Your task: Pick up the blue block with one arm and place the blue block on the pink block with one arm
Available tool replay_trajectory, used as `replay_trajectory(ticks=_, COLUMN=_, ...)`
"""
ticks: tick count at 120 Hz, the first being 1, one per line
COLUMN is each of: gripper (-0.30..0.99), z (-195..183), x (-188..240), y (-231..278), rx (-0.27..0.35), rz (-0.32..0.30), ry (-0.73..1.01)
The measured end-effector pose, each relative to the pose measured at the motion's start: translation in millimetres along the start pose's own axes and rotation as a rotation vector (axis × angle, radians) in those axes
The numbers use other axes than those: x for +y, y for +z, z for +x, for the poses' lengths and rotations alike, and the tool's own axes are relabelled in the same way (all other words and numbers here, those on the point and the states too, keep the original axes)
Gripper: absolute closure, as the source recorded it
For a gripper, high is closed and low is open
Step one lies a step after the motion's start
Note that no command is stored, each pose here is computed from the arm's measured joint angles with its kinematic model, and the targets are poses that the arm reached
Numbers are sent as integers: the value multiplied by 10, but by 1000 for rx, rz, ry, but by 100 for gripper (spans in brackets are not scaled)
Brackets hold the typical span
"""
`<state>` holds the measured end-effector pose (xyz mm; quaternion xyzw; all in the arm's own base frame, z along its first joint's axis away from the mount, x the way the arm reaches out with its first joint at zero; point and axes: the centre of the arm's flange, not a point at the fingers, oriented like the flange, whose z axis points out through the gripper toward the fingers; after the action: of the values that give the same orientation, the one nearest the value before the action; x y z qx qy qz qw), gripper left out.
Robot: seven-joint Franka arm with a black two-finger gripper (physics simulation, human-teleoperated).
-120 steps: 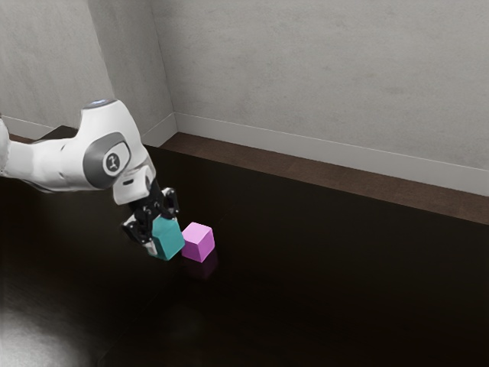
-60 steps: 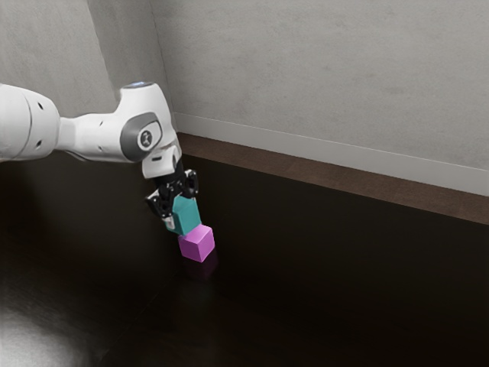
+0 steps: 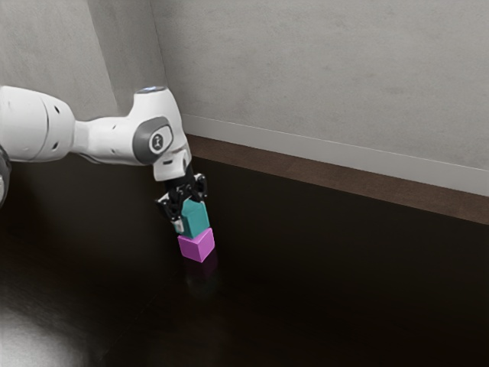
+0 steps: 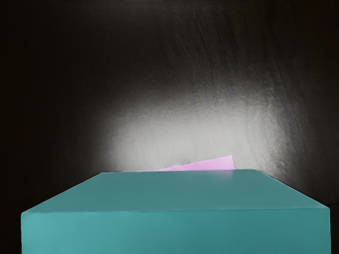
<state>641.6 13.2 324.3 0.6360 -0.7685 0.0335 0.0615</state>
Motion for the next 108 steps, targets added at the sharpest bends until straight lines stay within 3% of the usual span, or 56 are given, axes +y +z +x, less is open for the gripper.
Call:
replay_trajectory(ticks=20, gripper=12, z=-6, x=5, y=21, rx=1, rz=-7, ry=-4)
replay_trajectory(ticks=46, gripper=4, z=28, x=49, y=-138, rx=-3, rz=7, ry=-6)
replay_trajectory(ticks=62, gripper=2, z=281, x=282, y=-930, rx=-28, rz=71, ry=18)
replay_trajectory(ticks=79, gripper=1, z=494, x=501, y=-2311, rx=-94, rz=155, ry=12)
replay_trajectory(ticks=88, gripper=1, z=611, x=629, y=-2715, rx=-134, rz=121, ry=-24)
replay_trajectory(ticks=108, gripper=0, z=629, x=906, y=-2896, rx=-156, rz=21, ry=-188)
